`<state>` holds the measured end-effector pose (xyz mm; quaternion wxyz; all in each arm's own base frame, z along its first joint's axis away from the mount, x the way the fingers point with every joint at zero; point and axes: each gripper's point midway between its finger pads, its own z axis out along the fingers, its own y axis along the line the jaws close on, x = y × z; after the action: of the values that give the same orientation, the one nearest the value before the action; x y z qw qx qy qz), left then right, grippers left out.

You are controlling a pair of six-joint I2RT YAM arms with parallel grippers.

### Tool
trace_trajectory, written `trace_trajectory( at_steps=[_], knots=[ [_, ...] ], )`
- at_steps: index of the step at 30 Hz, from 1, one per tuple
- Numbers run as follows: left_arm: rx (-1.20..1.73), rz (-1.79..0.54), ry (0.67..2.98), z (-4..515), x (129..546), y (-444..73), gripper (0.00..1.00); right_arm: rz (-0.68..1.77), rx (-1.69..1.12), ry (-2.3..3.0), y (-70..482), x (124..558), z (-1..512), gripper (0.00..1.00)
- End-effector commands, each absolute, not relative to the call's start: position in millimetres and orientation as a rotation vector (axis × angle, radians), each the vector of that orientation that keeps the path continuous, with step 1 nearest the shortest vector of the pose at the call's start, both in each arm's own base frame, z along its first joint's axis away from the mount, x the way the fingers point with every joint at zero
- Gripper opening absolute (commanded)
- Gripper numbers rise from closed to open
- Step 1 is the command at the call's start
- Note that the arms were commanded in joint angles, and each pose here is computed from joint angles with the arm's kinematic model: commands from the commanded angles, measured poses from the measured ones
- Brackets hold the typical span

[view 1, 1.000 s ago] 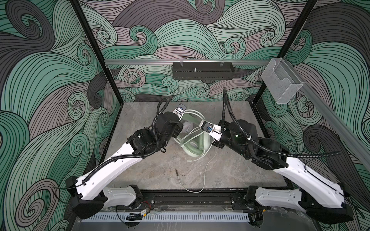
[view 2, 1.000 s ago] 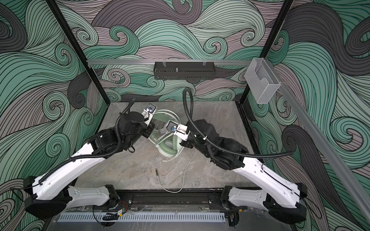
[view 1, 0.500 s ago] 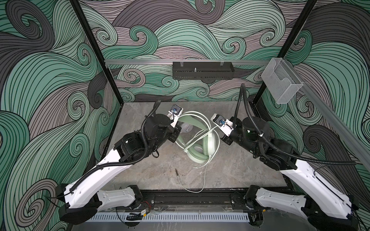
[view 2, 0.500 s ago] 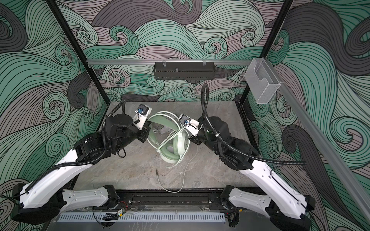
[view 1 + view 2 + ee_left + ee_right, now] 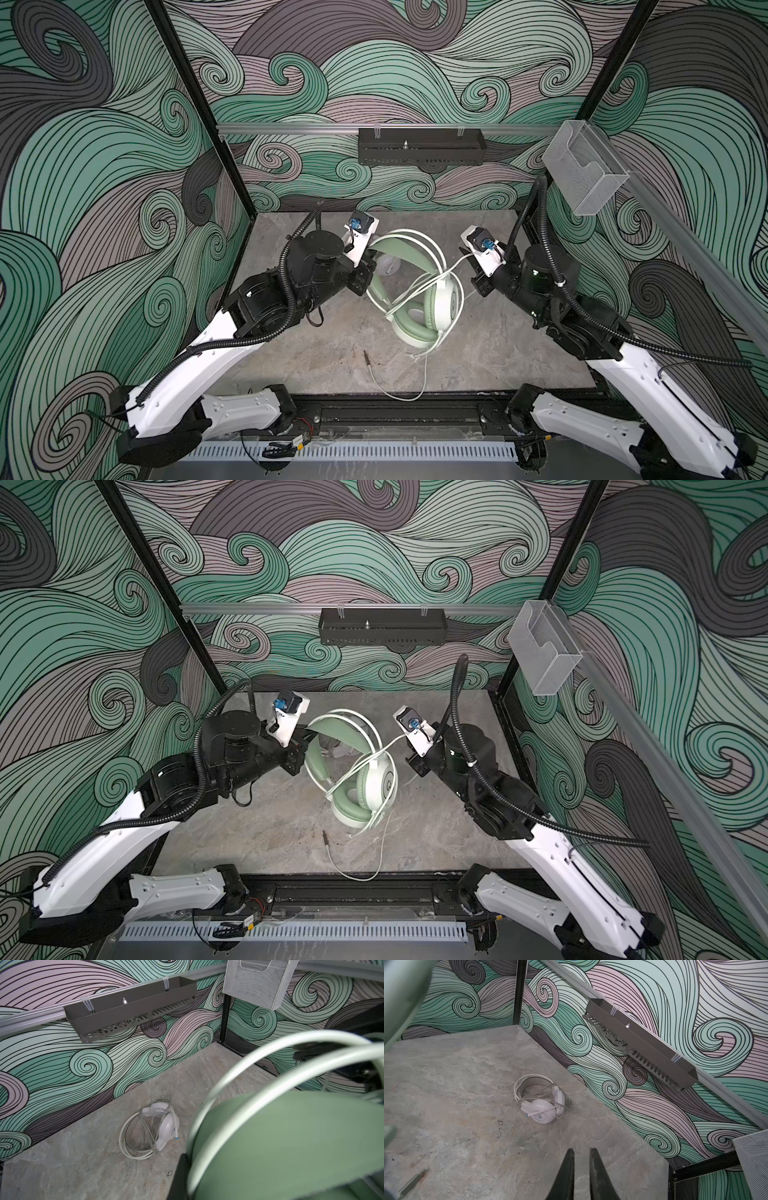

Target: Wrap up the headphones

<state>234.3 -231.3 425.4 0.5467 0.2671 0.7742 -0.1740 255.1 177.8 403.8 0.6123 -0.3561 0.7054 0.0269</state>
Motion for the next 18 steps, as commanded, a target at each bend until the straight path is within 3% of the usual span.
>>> trace_trajectory(
  at_steps=[1, 18],
  knots=[
    [0.533, -0.649, 1.686, 491.0, 219.7, -238.4, 0.0, 0.16, -0.732, 1.607, 179.8, 259.3, 413.0, 0.17],
    [0.367, -1.051, 1.439, 585.9, 203.4, -255.8, 0.0, 0.498, -0.568, 1.598, 196.4, 273.7, 401.2, 0.18]
  ],
)
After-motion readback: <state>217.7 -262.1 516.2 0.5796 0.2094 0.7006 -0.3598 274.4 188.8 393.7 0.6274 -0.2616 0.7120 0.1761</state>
